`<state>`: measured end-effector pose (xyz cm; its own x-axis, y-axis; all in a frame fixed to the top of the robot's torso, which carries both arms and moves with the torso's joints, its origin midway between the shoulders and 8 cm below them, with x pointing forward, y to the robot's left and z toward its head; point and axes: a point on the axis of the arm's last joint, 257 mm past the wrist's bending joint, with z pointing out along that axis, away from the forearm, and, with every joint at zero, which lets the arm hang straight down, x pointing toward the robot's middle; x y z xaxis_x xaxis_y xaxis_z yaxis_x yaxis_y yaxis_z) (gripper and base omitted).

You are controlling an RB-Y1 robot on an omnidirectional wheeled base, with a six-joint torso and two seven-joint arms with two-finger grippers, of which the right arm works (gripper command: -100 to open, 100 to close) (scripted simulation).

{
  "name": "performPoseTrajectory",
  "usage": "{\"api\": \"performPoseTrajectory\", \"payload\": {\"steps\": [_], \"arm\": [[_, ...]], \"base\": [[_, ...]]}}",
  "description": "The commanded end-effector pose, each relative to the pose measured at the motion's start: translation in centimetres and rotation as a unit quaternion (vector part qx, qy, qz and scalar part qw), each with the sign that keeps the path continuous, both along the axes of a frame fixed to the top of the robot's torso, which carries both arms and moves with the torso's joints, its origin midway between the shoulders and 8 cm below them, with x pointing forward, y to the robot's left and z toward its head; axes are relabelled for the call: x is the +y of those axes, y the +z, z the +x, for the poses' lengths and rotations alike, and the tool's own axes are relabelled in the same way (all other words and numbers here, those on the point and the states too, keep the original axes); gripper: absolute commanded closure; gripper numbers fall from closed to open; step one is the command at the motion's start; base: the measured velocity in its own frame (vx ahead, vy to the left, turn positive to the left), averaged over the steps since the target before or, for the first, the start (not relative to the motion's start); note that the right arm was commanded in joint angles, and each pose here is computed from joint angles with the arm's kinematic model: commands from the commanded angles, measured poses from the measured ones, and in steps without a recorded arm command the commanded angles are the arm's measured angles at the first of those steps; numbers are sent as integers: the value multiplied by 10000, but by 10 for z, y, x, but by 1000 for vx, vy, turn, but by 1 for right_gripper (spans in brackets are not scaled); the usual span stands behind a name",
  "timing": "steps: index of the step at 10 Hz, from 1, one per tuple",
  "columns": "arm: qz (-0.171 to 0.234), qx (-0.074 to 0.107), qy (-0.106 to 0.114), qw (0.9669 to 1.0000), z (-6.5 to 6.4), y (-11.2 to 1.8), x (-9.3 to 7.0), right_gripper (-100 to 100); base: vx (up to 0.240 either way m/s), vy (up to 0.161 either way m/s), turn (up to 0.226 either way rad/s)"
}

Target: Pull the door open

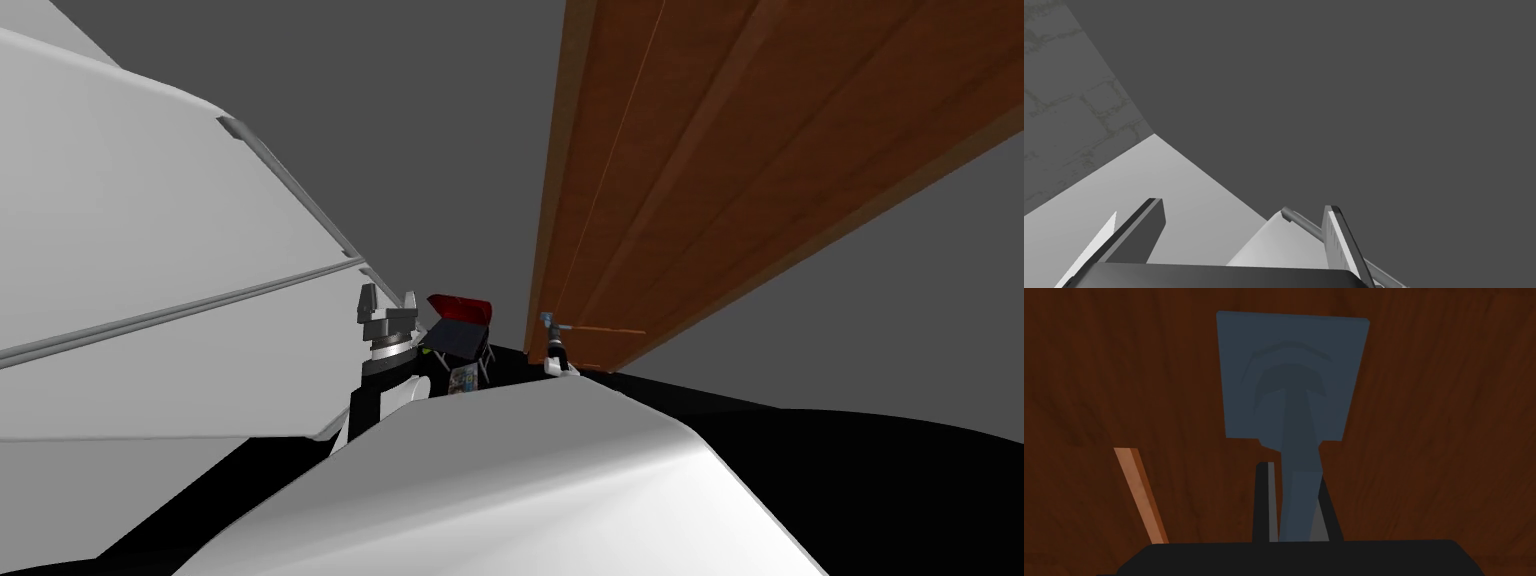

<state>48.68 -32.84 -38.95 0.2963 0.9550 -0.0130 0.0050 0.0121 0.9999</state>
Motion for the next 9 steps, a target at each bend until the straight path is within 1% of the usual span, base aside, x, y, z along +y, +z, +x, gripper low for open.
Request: {"api": "performPoseTrajectory", "payload": {"steps": [1, 5, 9], "arm": [[-23, 23, -18, 10000, -2, -3, -4, 100], [-101, 18, -52, 9999, -5, -1, -17, 100], [-197, 20, -98, 9998, -8, 1, -34, 100]], "base": [[-210, 15, 75], [-231, 16, 79], [-183, 16, 91]]}}
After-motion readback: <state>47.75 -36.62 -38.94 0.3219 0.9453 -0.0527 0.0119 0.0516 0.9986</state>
